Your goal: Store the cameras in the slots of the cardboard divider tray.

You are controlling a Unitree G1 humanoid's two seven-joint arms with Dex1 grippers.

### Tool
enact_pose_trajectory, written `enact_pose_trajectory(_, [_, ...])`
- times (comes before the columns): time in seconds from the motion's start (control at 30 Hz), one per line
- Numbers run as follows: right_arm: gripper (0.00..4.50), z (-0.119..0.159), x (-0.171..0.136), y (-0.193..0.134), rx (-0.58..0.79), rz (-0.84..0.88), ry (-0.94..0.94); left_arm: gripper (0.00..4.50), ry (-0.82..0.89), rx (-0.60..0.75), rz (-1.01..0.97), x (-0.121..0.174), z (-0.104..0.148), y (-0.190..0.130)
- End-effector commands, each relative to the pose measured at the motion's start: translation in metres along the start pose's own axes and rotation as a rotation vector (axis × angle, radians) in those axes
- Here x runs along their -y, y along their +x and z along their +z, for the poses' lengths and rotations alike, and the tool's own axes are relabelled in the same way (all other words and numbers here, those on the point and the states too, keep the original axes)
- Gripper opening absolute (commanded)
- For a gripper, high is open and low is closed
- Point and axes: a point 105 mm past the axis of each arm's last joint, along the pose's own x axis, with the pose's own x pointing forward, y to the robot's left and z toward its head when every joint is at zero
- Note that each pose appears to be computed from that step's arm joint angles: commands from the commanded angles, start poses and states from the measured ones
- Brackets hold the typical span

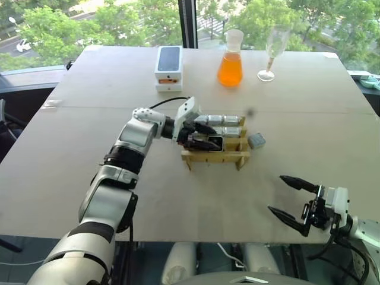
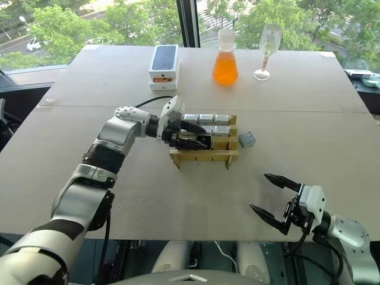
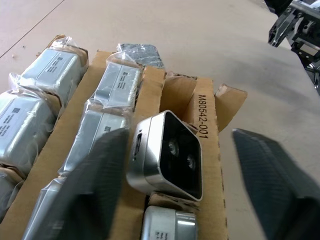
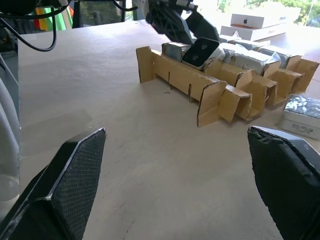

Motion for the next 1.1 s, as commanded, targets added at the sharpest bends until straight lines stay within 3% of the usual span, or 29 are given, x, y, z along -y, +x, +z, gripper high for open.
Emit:
enact_pose_trajectory(0.03, [4.50,0.014,0.000,0.001,0.049,0.001,-0.053,1.39,0.009,-0.035,-0.047,0.004,-0.004,0.005])
enact_pose_trajectory(0.13, [4.50,0.018,0.000,0.001,0.071,-0.004,-0.063,0.09,0.014,-0.039,-0.060,0.006,-0.005,0.006])
enact_pose_trajectory(0.5, [4.50,0.018,0.002,0.001,0.075,-0.006,-0.075,0.03,0.039,0.059,-0.062,0.010,0.018,-0.006])
enact_pose_trajectory(0.73, [4.50,0.015,0.004,0.002,0.067,0.004,-0.078,0.03,-0.013,0.004,-0.071,0.015,0.009,-0.008])
enact_pose_trajectory(0.83, [4.50,0.013,0.004,0.001,0.062,0.005,-0.079,0.84,0.028,-0.047,-0.050,0.014,0.000,-0.007])
enact_pose_trajectory(0.93, [4.50,0.012,0.002,0.001,0.057,0.008,-0.079,2.04,-0.003,-0.084,0.007,0.006,-0.009,-0.005])
enact_pose_trajectory(1.1, [4.50,0.012,0.001,0.000,0.054,0.003,-0.082,2.04,-0.055,-0.114,0.064,-0.002,-0.016,-0.003])
